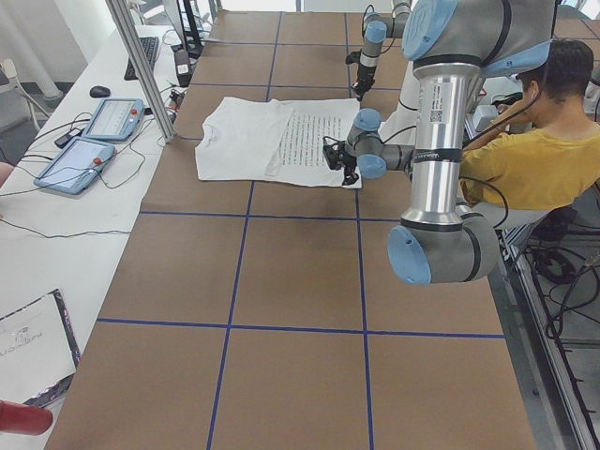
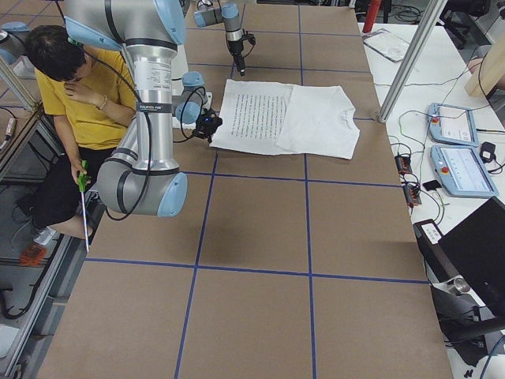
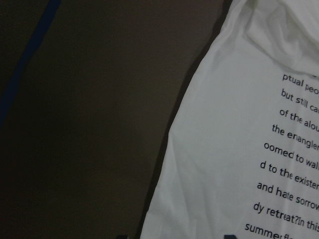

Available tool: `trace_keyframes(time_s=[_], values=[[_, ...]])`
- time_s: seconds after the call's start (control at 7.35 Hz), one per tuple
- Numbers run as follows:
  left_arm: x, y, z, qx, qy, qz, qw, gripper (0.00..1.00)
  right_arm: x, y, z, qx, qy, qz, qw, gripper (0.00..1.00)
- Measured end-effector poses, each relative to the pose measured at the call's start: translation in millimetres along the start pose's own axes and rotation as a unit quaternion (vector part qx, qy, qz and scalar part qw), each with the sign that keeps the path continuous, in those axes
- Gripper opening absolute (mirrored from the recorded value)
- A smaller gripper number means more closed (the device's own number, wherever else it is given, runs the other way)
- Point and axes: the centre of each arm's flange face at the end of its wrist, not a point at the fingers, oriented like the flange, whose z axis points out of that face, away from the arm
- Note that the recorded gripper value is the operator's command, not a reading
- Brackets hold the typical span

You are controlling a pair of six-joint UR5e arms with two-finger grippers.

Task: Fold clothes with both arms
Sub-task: 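Grasp the hem corners nearest the robot with both grippers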

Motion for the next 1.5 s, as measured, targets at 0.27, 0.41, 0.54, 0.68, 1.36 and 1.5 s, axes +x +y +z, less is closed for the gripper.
trace_keyframes(time_s=[0.27,0.41,0.54,0.68,1.36,1.5], values=[[-7,26,12,-0.019,-0.013,-0.006,0.9997,0.67,-2,-2,-3,-0.003,0.000,0.003,1.0000,0.00],[-10,35,15,-0.026,-0.018,-0.006,0.9995,0.67,-3,-2,-4,-0.005,0.000,0.004,1.0000,0.00],[-12,40,19,-0.029,-0.021,-0.006,0.9993,0.65,-3,-2,-5,-0.005,0.000,0.004,1.0000,0.00],[-14,42,22,-0.030,-0.025,-0.005,0.9992,0.60,-3,-2,-5,-0.005,0.000,0.004,1.0000,0.00],[-14,43,24,-0.030,-0.026,-0.010,0.9991,0.00,-5,-2,-10,-0.010,-0.004,0.005,0.9999,0.00],[-13,43,22,-0.031,-0.024,-0.011,0.9992,0.00,-5,-1,-11,-0.010,-0.004,0.005,0.9999,0.00]])
